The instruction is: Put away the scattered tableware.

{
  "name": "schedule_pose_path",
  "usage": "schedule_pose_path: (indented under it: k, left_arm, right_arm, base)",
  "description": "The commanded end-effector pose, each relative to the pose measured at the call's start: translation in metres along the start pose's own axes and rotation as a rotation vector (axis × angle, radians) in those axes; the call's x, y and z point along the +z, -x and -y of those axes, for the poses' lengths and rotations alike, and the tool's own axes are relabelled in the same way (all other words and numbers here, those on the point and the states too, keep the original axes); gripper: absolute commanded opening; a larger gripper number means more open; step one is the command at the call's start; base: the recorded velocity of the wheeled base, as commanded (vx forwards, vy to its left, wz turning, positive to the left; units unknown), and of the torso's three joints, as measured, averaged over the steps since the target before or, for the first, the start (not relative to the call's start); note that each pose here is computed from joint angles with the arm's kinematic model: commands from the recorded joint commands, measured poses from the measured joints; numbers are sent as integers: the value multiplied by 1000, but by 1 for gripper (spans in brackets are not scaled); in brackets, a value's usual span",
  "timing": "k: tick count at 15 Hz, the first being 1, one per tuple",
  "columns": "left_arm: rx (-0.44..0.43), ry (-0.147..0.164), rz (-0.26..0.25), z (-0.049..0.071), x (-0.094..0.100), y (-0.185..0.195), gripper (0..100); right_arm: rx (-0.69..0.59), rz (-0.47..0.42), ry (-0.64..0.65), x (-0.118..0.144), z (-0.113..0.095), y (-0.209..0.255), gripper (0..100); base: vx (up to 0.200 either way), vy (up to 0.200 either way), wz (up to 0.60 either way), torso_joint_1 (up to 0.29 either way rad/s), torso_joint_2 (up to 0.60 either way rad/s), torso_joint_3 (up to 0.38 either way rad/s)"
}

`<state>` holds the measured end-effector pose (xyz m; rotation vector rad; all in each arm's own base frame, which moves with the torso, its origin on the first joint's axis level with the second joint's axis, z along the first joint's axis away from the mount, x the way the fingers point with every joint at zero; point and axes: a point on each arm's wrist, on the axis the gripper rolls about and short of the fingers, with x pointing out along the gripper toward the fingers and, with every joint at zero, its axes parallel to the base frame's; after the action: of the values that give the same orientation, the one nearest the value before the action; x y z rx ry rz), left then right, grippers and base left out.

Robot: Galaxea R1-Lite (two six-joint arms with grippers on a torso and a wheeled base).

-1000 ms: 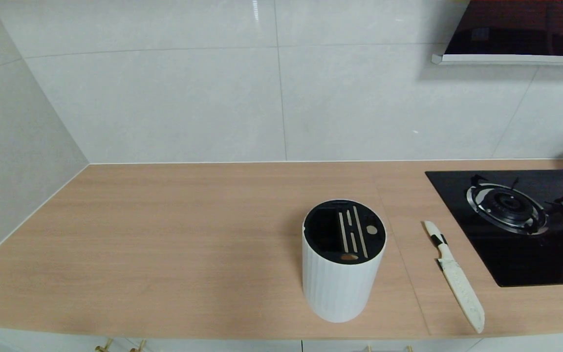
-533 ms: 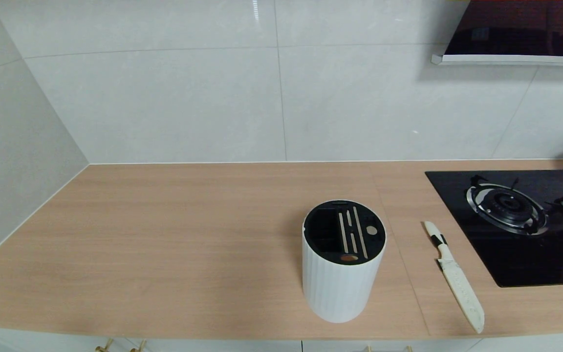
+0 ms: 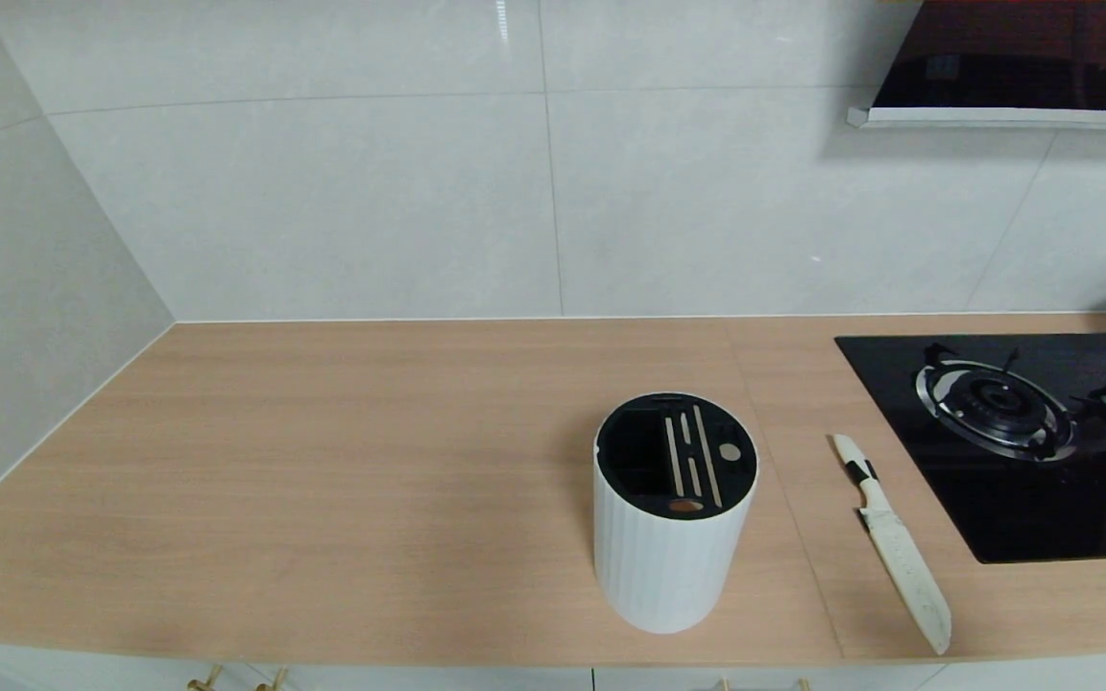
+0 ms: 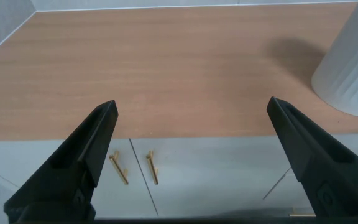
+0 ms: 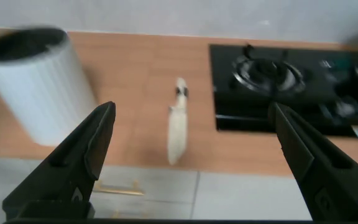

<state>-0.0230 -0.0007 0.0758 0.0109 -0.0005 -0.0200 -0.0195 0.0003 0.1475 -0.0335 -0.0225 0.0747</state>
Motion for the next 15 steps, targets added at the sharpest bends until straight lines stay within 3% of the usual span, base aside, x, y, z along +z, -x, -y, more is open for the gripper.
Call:
schedule_pose_path:
  k: [1,5,9,12,15]
  left_arm:
    - [0,0,1,0,0,0,100]
    - [0,0,0,0,0,0,100]
    - [0,0,0,0,0,0,100]
    - [0,0,0,0,0,0,100]
    - [0,0,0,0,0,0,100]
  right_arm:
    - [70,-263,-16,38,2,-64,100]
    - [134,-565,-18,17,-5,-153,100]
    - [128,-662,-1,-22,-13,-221,100]
    - [95,-671,51,-40,-17,-253,100]
    - [82,-734,60,-59,-19,-271,100]
  base:
    - [0,0,0,0,0,0]
    - [0,0,0,0,0,0]
    - [0,0,0,0,0,0]
    - [0,0,0,0,0,0]
    - [0,0,0,0,0,0]
